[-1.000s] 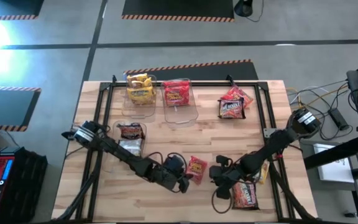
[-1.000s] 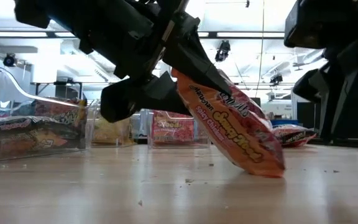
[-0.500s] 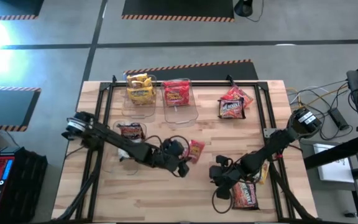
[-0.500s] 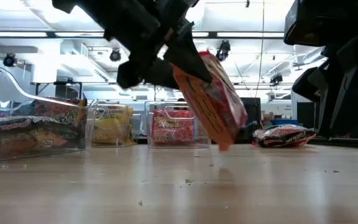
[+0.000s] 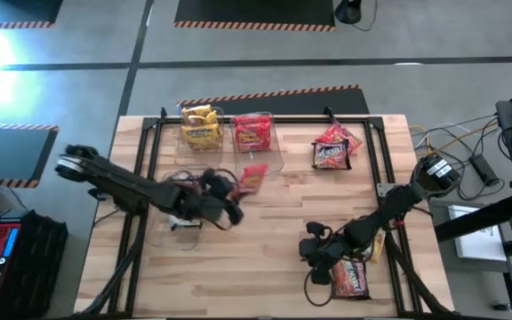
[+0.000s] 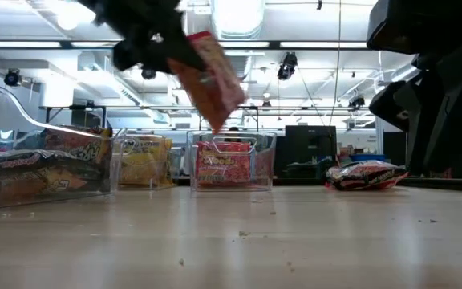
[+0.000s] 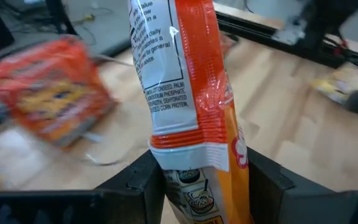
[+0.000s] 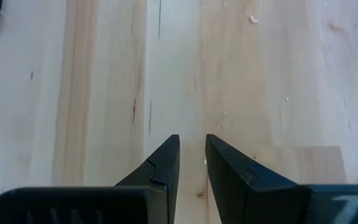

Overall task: Sort Maruchan noodles
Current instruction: Put the orange noodle pack into the top right transparent bin

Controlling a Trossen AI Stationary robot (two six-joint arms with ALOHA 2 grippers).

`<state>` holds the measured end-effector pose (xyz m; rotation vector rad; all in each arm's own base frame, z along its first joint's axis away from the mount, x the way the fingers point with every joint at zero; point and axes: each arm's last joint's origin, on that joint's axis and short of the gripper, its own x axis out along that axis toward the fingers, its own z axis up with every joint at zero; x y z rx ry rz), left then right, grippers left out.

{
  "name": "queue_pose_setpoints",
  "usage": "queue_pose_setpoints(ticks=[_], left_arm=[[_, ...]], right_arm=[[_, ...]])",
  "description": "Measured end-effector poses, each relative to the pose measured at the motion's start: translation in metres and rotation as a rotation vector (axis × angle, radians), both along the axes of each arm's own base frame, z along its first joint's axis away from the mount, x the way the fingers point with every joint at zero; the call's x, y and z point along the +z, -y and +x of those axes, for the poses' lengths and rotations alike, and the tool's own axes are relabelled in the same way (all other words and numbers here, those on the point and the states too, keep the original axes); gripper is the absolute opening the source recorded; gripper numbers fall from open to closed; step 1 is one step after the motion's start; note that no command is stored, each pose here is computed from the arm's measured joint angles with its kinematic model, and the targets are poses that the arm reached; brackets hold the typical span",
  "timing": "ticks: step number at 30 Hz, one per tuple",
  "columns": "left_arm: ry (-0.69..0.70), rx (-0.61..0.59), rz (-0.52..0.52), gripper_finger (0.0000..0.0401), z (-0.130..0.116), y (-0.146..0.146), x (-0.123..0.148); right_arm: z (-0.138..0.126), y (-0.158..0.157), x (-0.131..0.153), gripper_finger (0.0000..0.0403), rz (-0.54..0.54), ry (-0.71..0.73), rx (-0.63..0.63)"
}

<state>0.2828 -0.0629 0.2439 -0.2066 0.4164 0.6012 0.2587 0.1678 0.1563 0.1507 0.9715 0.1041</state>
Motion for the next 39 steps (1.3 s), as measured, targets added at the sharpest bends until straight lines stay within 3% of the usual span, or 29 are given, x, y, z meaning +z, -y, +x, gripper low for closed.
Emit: queue_pose_setpoints(ticks=[4, 7, 14, 24, 30, 34, 39], left_arm=[[0.099, 0.008, 0.018, 0.0141, -0.034, -0.017, 0.004], [0.211, -0.052, 0.031, 0.0141, -0.052, -0.023, 0.006], [0.339, -0.094, 0.084, 0.0141, -0.073, -0.039, -0.010], [0.319, -0.049, 0.127, 0.0141, -0.058, -0.076, -0.016], [0.201, -0.239, 0.219, 0.0141, -0.037, -0.093, -0.020], [0.114, -0.287, 0.285, 0.0141, -0.023, -0.110, -0.026], [0.114, -0.382, 0.239, 0.0141, -0.020, -0.147, -0.032]], right_arm=[[0.000, 0.000, 0.000, 0.0068, 0.009, -0.002, -0.011], [0.001, 0.000, 0.001, 0.0068, 0.014, 0.005, -0.011], [0.001, -0.001, 0.001, 0.0068, 0.018, 0.011, -0.011], [0.001, -0.001, 0.001, 0.0068, 0.020, 0.014, -0.011], [0.002, -0.001, 0.002, 0.0068, 0.023, 0.017, -0.011], [0.002, -0.001, 0.002, 0.0068, 0.023, 0.018, -0.011], [0.002, -0.001, 0.002, 0.0068, 0.023, 0.018, -0.011]])
